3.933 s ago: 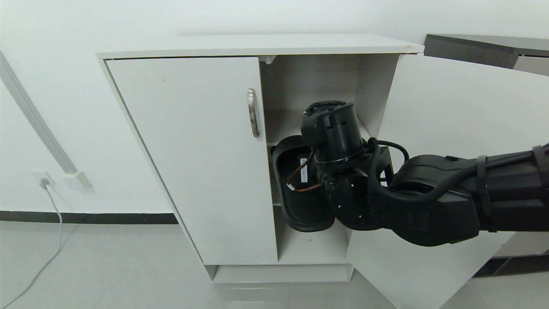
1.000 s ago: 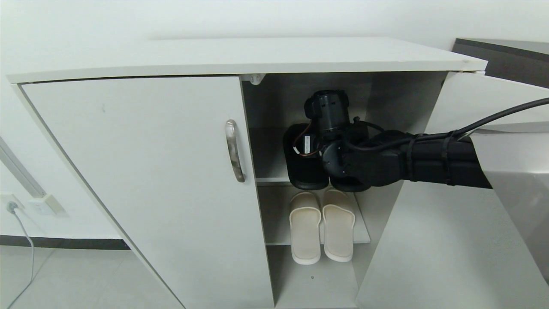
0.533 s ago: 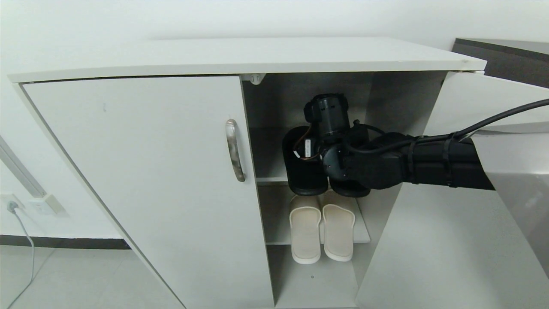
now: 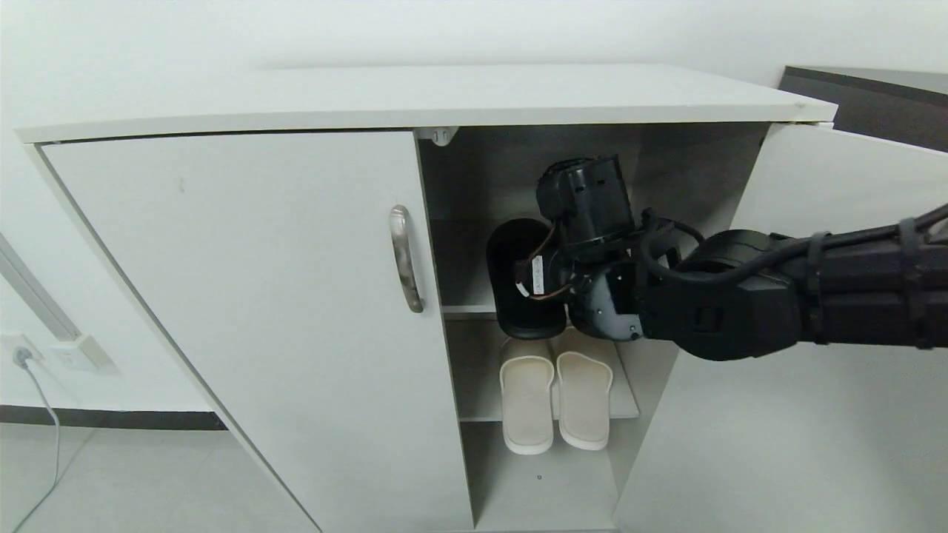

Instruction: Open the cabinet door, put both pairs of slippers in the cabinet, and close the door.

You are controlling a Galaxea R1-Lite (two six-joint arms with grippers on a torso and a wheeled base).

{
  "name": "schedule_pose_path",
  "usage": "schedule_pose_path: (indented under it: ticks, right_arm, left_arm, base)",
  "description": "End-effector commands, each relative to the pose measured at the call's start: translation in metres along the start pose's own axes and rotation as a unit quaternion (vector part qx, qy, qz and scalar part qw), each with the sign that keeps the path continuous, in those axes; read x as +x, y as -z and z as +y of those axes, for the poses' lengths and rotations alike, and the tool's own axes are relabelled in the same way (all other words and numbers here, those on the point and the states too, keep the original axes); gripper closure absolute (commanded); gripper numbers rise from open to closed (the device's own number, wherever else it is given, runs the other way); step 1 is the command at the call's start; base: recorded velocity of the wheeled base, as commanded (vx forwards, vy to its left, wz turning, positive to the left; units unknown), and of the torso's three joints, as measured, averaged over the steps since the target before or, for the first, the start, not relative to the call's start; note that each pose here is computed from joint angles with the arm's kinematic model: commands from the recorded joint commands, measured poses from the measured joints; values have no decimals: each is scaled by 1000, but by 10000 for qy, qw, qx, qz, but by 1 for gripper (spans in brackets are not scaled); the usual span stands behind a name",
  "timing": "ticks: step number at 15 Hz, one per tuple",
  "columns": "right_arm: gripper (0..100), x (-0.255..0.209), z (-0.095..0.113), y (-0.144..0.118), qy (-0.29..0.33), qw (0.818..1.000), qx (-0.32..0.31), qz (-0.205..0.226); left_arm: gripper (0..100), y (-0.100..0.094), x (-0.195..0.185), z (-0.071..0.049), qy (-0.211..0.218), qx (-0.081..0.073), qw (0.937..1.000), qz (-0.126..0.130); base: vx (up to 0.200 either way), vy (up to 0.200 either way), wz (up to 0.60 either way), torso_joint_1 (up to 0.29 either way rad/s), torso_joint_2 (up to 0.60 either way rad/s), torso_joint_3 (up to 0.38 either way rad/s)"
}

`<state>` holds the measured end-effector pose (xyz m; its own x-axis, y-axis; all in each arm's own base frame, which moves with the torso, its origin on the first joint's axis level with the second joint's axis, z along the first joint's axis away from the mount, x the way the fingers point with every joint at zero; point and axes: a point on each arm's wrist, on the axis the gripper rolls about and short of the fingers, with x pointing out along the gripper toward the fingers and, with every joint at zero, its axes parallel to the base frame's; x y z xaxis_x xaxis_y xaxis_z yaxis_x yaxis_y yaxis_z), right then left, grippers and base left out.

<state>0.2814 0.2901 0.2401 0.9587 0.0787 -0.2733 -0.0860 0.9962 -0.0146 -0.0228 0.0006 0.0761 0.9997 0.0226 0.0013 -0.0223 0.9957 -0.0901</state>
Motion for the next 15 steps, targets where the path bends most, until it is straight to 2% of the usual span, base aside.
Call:
schedule_pose_path:
  ticks: [1, 7, 8, 11, 15]
  right_arm:
    - [0, -35, -11, -7, -213, 9997, 45, -97]
    - [0, -94, -35, 31, -1062, 9943, -108, -28]
    - [100, -98, -37, 38, -1142, 9934, -99, -40]
    - [100, -101, -40, 51, -1429, 9897, -10, -123]
    - [100, -96, -37, 66, -1715, 9852, -53, -20]
  left_arm:
    - [100, 0, 0, 0, -2, -1, 10000, -1]
    - [100, 0, 0, 0, 5, 6, 10000, -1]
    - [100, 0, 0, 0, 5, 6, 10000, -1]
    - [100, 0, 0, 0, 5, 6, 10000, -1]
    - [100, 0, 0, 0, 5, 14, 10000, 7]
  base:
    - [0, 0, 0, 0, 0, 0]
    - [0, 0, 0, 0, 0, 0]
    - [0, 0, 0, 0, 0, 0]
    - [0, 0, 0, 0, 0, 0]
    - [0, 0, 0, 0, 0, 0]
